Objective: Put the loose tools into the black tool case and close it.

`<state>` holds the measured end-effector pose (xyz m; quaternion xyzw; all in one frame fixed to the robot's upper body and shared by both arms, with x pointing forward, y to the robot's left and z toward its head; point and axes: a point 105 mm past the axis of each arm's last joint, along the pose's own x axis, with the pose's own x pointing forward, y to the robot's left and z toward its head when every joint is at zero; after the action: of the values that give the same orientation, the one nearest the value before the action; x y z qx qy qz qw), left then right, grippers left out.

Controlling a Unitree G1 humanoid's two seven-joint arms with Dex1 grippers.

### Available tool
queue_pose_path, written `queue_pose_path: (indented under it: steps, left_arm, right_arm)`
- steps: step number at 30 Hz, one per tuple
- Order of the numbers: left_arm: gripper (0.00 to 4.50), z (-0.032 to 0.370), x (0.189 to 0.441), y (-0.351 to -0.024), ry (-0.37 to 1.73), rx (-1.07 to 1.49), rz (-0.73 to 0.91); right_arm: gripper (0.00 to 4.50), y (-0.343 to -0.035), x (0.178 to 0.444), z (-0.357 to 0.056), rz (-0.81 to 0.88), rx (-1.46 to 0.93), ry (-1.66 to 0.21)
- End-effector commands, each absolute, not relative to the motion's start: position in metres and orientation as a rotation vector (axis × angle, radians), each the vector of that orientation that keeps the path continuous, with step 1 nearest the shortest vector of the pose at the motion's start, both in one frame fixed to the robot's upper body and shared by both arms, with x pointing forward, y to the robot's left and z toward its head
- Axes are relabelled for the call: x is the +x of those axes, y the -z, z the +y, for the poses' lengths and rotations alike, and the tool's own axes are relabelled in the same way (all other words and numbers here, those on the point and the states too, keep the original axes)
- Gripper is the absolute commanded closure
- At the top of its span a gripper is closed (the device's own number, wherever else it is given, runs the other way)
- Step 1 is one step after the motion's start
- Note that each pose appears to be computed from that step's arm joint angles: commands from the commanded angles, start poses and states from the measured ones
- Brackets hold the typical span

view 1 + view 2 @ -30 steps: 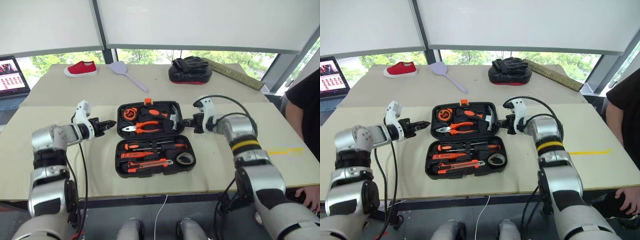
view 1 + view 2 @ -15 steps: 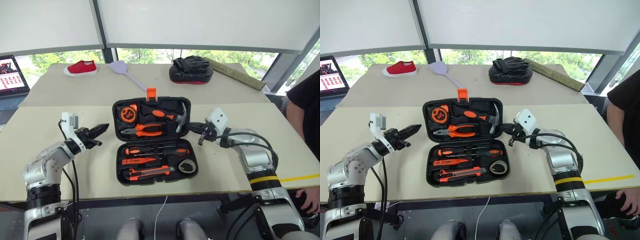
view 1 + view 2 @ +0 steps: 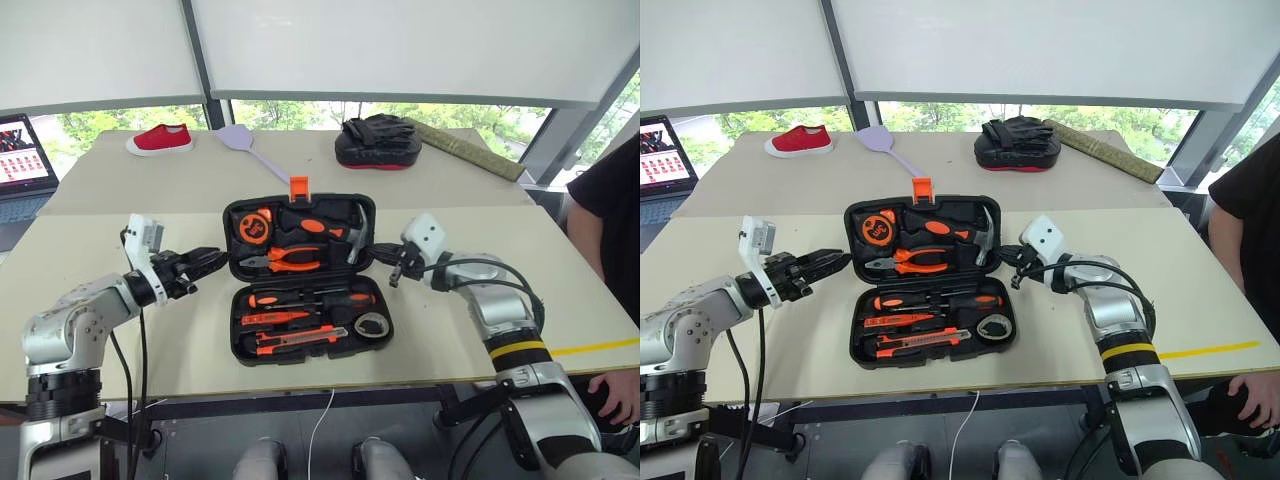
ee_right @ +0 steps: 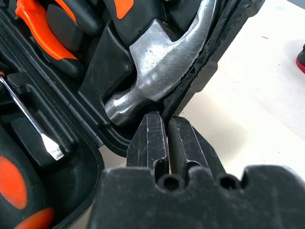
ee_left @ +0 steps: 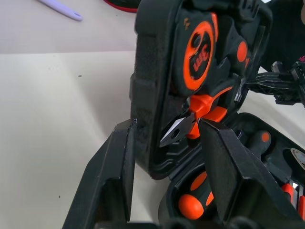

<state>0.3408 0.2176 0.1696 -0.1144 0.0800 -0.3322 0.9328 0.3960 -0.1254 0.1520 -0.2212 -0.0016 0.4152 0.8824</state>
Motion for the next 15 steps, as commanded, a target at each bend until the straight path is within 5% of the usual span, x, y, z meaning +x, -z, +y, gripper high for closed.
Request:
queue_pose_path:
  steps: [1, 5, 9, 15]
  left_arm:
    - [2.31, 0.21, 0.348, -0.179, 0.672, -0.184, 0.112]
    - [2.94, 0.214, 0.355, -0.173, 0.632, -0.177, 0.099]
    - [4.36, 0.214, 0.362, -0.169, 0.609, -0.164, 0.085]
    - [4.48, 0.21, 0.364, -0.166, 0.619, -0.169, 0.069]
  right_arm:
    - [4.5, -0.168, 0.395, -0.117, -0.071, -0.489, -0.889]
    - [4.5, -0.171, 0.395, -0.118, -0.077, -0.489, -0.891]
    - [4.5, -0.173, 0.393, -0.119, -0.088, -0.482, -0.897]
    - [4.5, -0.173, 0.389, -0.119, -0.095, -0.48, -0.915]
